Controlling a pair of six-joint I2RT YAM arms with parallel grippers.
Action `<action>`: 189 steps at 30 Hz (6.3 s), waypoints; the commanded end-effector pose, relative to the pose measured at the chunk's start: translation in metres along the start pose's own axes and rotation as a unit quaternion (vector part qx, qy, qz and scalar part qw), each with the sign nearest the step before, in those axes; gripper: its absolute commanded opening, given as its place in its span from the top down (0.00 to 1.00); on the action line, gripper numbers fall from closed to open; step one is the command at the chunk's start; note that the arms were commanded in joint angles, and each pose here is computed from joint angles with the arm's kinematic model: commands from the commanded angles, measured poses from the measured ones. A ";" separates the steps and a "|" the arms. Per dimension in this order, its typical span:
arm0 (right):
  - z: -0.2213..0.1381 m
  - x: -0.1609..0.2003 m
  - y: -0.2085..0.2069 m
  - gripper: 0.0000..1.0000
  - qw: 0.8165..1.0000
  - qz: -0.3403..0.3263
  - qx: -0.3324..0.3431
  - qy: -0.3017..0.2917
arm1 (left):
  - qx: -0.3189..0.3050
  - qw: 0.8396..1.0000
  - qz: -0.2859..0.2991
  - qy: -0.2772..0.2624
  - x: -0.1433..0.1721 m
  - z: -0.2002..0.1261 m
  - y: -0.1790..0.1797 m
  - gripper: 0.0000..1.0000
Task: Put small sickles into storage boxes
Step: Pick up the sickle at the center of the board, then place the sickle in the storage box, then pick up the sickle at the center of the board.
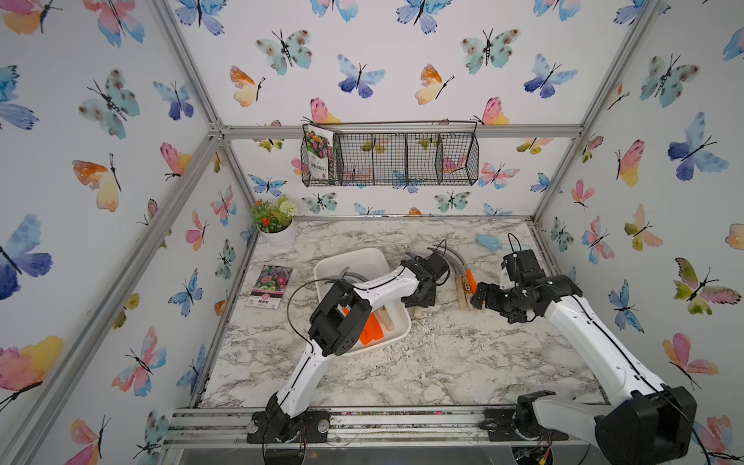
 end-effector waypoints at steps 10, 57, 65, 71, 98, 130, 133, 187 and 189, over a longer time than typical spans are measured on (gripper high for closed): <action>-0.009 -0.015 0.015 0.02 1.000 -0.013 -0.024 -0.010 | 0.041 0.999 -0.010 -0.031 -0.009 -0.061 -0.005 0.98; 0.003 0.046 0.153 0.02 0.991 -0.103 -0.081 -0.012 | 0.008 0.988 -0.103 -0.113 0.079 -0.167 0.098 0.97; 0.018 0.071 0.177 0.02 0.989 -0.122 -0.086 0.006 | -0.001 0.985 -0.136 -0.102 0.104 -0.155 0.130 0.97; 0.025 0.084 0.187 0.02 0.987 -0.134 -0.086 0.018 | -0.005 0.983 -0.157 -0.096 0.114 -0.143 0.149 0.96; 0.022 0.086 0.191 0.02 0.986 -0.155 -0.065 0.016 | -0.021 0.985 -0.160 -0.059 0.125 -0.083 0.192 0.56; 0.057 0.039 0.131 0.02 0.987 -0.146 0.064 -0.008 | 0.117 0.982 -0.028 -0.148 0.087 -0.164 0.132 0.02; 0.064 0.030 0.119 0.02 0.987 -0.138 0.078 -0.007 | 0.133 0.978 -0.015 -0.157 0.085 -0.169 0.124 0.02; 0.166 -0.044 0.054 0.19 0.987 -0.089 0.133 0.028 | 0.227 0.952 0.106 -0.174 0.074 -0.173 0.044 0.02; 0.169 -0.044 0.054 0.23 0.987 -0.089 0.133 0.030 | 0.227 0.952 0.106 -0.174 0.074 -0.173 0.045 0.02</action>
Point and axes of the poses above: each gripper's point midway between its finger pads, its own z axis out along the fingers, its own y axis along the line the jaws close on, x = y × z, the point moved 4 cm from there along -z, back along the fingers, and after that the axes turned 6 degrees about z, right-handed, at the moved point
